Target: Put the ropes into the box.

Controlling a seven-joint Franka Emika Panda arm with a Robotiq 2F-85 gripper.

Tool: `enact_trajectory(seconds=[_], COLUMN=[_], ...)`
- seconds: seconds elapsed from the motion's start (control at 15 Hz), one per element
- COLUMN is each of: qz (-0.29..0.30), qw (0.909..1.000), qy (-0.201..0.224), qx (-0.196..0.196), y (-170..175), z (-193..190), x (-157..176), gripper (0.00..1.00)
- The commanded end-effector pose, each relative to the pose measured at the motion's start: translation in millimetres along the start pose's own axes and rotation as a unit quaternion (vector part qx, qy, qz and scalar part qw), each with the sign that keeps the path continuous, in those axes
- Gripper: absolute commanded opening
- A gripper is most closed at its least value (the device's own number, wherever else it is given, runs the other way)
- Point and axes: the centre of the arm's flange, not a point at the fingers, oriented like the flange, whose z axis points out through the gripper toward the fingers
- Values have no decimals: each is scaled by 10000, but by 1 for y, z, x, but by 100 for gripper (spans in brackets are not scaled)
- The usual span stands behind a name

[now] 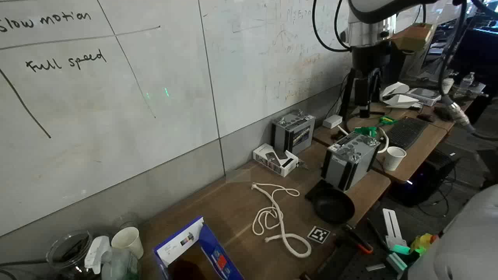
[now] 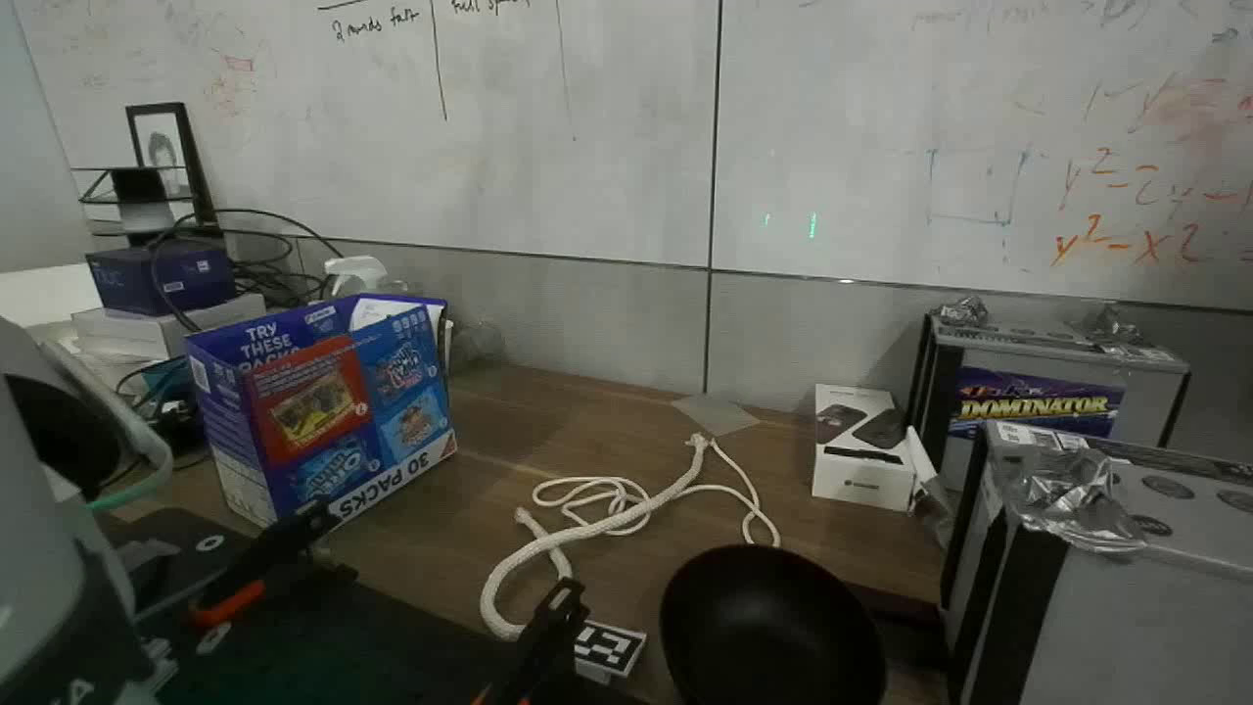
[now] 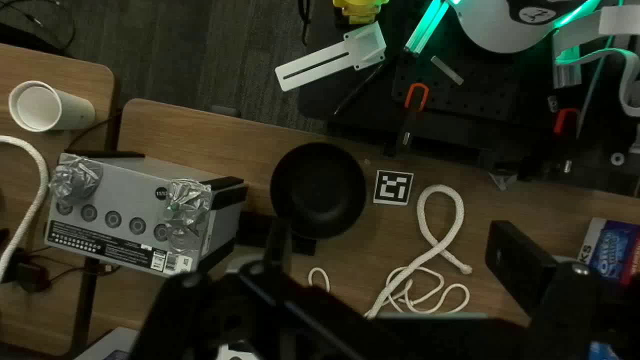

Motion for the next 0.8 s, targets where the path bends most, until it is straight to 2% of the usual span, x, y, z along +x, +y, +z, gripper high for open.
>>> enact_trajectory(seconds=[0.0,0.4,0.73], qz=[5,-9,79], qw=[10000,9999,9994], qy=[17,101,256], qx=[-7,-38,-202], y=[0,3,18], z=[-2,-5,33], x=[0,-1,19], gripper=[100,100,100])
